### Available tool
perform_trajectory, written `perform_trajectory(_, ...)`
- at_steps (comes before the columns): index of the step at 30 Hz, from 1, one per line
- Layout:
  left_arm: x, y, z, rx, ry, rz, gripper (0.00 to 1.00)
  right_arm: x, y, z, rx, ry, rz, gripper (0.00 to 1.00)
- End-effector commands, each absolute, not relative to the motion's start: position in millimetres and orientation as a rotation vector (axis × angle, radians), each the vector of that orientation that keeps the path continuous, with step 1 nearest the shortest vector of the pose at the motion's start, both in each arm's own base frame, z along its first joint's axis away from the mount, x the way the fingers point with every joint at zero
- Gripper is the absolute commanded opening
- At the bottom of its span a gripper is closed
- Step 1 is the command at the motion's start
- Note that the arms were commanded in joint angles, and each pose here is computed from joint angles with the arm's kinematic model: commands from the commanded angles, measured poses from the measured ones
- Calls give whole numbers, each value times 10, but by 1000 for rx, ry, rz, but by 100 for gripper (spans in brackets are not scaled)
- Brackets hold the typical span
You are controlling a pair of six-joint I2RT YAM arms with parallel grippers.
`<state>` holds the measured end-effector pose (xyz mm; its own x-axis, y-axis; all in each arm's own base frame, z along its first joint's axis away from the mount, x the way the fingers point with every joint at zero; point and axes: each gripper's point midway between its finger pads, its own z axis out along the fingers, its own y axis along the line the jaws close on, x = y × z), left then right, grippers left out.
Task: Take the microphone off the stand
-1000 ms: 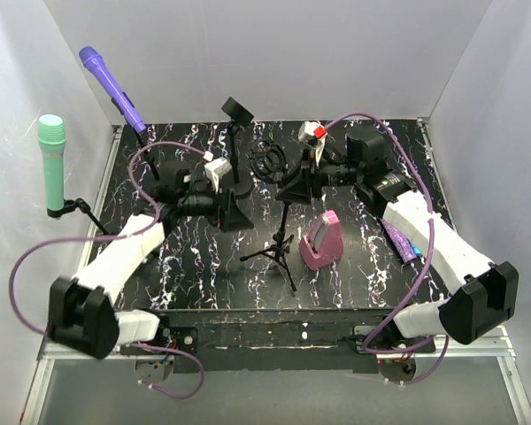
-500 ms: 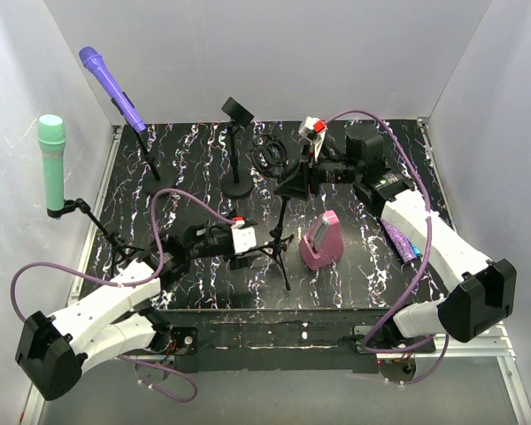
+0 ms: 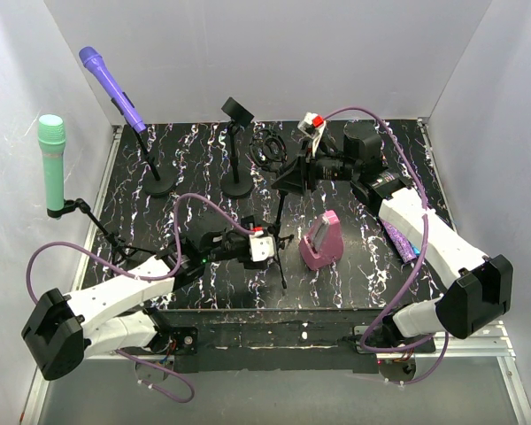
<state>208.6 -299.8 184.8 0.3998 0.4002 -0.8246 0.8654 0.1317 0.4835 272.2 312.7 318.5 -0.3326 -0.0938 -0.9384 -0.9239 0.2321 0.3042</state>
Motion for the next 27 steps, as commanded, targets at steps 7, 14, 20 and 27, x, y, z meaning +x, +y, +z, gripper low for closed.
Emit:
perform_trajectory(7, 1995, -2847, 1419, 1562, 1288, -468, 65, 2757, 3145, 3186, -930, 1674, 1214, 1)
perform_trajectory(14, 2148, -2769, 1589, 1431, 1351, -404, 70, 2737, 3134, 3171, -933, 1678, 1219, 1)
perform_trajectory(20, 2298, -2809, 1998, 1300, 1343, -387, 72, 2741, 3139, 3152, -933, 1685, 1222, 1)
perform_trajectory(27, 2085, -3025, 2115, 1356, 1255, -558, 70, 2766, 3144, 3140, -921, 1688, 1218, 1)
